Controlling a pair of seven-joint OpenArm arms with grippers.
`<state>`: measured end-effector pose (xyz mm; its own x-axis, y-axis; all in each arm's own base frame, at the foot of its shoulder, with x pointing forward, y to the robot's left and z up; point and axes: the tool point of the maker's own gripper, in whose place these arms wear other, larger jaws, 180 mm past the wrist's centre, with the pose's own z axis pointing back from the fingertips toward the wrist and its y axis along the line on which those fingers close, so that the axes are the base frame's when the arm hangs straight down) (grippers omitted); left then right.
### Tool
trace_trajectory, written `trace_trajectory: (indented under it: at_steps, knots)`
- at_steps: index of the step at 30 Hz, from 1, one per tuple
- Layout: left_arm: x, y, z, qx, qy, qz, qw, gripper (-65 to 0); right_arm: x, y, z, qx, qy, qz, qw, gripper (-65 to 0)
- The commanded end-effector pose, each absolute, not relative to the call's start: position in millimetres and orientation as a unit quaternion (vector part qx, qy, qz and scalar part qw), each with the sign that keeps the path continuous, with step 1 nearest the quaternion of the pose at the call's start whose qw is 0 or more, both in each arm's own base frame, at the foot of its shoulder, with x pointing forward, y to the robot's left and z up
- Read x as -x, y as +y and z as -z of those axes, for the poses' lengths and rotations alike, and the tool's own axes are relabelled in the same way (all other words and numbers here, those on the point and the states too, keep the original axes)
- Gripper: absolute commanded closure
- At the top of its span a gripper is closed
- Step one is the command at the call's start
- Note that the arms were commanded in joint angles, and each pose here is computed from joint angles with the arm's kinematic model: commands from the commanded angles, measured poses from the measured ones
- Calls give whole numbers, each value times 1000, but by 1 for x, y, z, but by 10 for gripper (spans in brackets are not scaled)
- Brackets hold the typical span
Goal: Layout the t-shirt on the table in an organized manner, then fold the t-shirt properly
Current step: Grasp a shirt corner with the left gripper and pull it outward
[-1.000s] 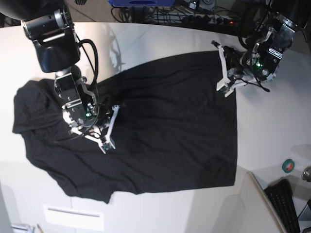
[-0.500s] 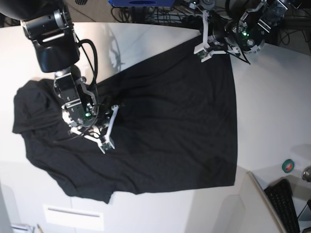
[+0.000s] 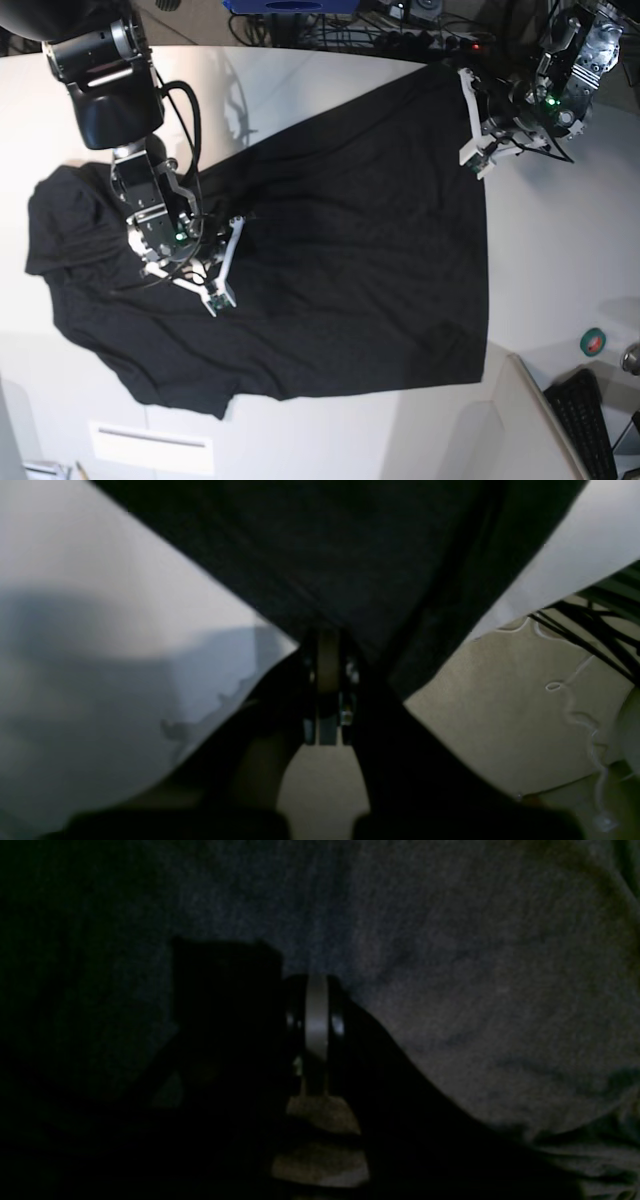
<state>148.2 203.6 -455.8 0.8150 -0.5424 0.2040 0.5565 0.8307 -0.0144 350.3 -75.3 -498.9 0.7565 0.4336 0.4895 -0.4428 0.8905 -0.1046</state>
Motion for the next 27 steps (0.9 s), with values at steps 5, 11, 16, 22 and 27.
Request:
trace_trajectory:
  at_steps: [5, 11, 16, 22, 27]
  knots:
    - [-142, 204, 476, 40, -62, 300, 951, 0, -361, -78, 490, -3, -271, -230, 935, 0]
    - [-121, 179, 484, 65, -41, 334, 939, 0, -361, -78, 490, -3, -271, -230, 935, 0]
    - [-107, 166, 487, 79, -28, 356, 931, 0, -361, -78, 490, -3, -271, -230, 935, 0]
    - [-89, 160, 490, 90, -11, 365, 926, 0, -361, -78, 490, -3, -271, -230, 935, 0]
    - [-82, 159, 493, 92, -2, 373, 923, 0, -361, -78, 490, -3, -271, -230, 935, 0]
